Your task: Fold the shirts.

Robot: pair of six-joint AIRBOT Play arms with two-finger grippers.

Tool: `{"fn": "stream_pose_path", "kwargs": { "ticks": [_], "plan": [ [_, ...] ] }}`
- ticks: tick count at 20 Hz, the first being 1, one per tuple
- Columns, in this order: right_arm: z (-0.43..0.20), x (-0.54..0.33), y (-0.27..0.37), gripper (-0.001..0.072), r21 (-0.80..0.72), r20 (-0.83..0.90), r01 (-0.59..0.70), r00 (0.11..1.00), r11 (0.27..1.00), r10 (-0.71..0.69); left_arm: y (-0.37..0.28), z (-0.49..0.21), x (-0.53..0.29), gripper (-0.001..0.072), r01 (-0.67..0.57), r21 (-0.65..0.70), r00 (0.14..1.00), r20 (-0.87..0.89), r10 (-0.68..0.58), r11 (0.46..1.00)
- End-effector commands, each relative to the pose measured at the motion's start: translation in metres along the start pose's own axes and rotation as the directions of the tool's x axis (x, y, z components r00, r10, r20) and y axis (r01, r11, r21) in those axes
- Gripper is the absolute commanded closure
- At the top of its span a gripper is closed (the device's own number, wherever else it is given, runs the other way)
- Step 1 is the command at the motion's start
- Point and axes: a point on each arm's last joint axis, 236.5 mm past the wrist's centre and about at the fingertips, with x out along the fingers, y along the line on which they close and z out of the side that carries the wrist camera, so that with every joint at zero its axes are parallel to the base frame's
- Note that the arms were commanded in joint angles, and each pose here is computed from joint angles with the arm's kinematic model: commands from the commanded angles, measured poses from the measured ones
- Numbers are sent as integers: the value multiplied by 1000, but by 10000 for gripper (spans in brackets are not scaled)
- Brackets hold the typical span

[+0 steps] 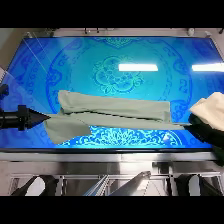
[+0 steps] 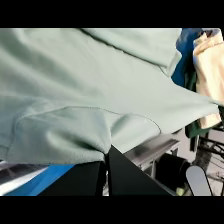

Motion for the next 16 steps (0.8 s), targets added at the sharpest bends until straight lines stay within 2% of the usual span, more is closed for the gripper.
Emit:
{"fn": "stream_pose_path", "kwargs": {
  "ticks": [1,7,11,16],
  "plan": [
    [34,12,3,694,-40,88,-68,994,997,71,6,20,-1,676,-12,2,1000,16,12,1000],
    [81,82,-6,694,-36,158,-183,970,982,187,16,92,35,677,-37,98,999,-35,40,995],
    [60,140,-27,693,29,66,-191,980,981,188,47,122,71,677,-140,107,974,-162,156,984],
    [38,166,-51,693,60,-6,-144,990,988,144,78,128,111,683,-199,104,928,-298,222,974]
  ]
}}
